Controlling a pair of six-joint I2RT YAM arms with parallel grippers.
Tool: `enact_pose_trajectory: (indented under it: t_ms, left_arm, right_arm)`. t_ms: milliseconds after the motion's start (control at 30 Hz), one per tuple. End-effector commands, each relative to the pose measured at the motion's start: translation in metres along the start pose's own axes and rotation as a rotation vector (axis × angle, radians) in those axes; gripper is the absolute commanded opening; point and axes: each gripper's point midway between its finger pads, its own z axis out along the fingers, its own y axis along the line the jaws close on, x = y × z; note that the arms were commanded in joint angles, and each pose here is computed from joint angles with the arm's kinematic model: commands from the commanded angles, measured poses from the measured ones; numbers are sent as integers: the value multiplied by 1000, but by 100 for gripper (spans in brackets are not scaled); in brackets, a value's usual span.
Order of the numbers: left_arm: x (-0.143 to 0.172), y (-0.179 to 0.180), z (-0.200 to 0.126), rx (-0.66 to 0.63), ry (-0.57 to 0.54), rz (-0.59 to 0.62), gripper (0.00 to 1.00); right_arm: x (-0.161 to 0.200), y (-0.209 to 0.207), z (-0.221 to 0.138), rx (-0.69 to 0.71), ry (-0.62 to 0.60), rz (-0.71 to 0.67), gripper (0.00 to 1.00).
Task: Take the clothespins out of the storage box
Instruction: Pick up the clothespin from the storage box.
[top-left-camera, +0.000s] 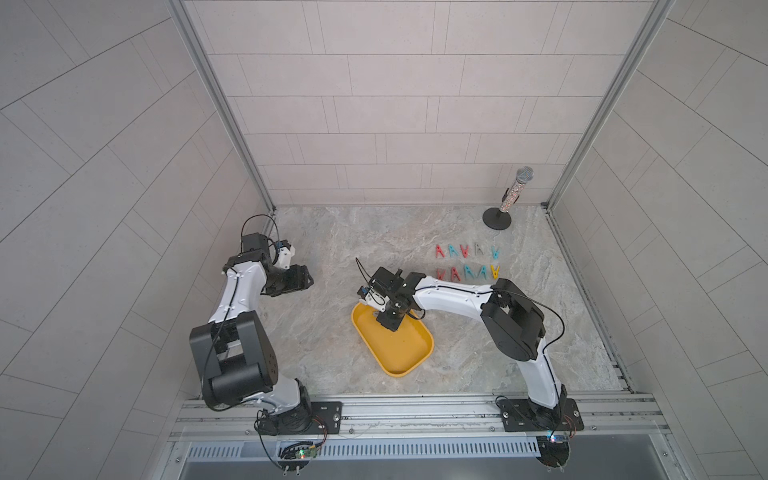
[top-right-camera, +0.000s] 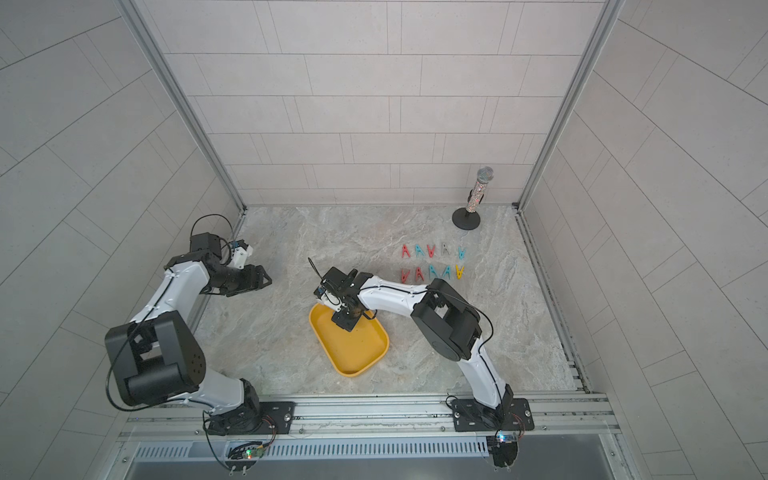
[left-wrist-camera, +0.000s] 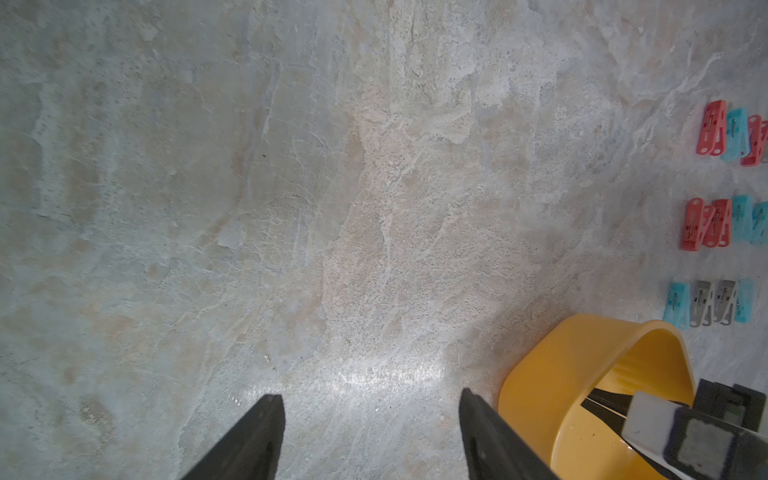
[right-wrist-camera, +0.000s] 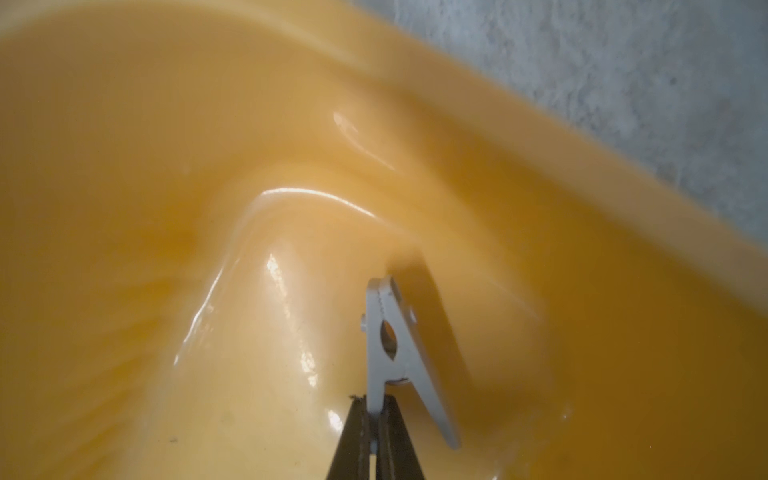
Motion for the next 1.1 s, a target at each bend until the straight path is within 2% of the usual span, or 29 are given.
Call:
enact_pose_trajectory:
  t_ms: [0, 333, 600, 833, 1067]
  left_arm:
    - [-2, -2, -3, 10, 3, 10, 74]
    - [-2, -6, -5, 30, 0, 11, 74]
    - [-3, -20, -6, 71, -7, 44, 76]
    - [1, -55, 0, 107, 17, 171, 77]
    - [18, -100, 8, 162, 64, 353, 77]
  right_arm:
    - [-6, 6, -30, -11, -45, 8, 0]
    - [-8, 11, -72, -14, -136, 41, 0]
    - [-7, 7, -98, 4, -237, 128, 0]
    - [-2, -5, -120, 40, -360, 262, 0]
    - [25, -39, -140, 98, -416, 438, 0]
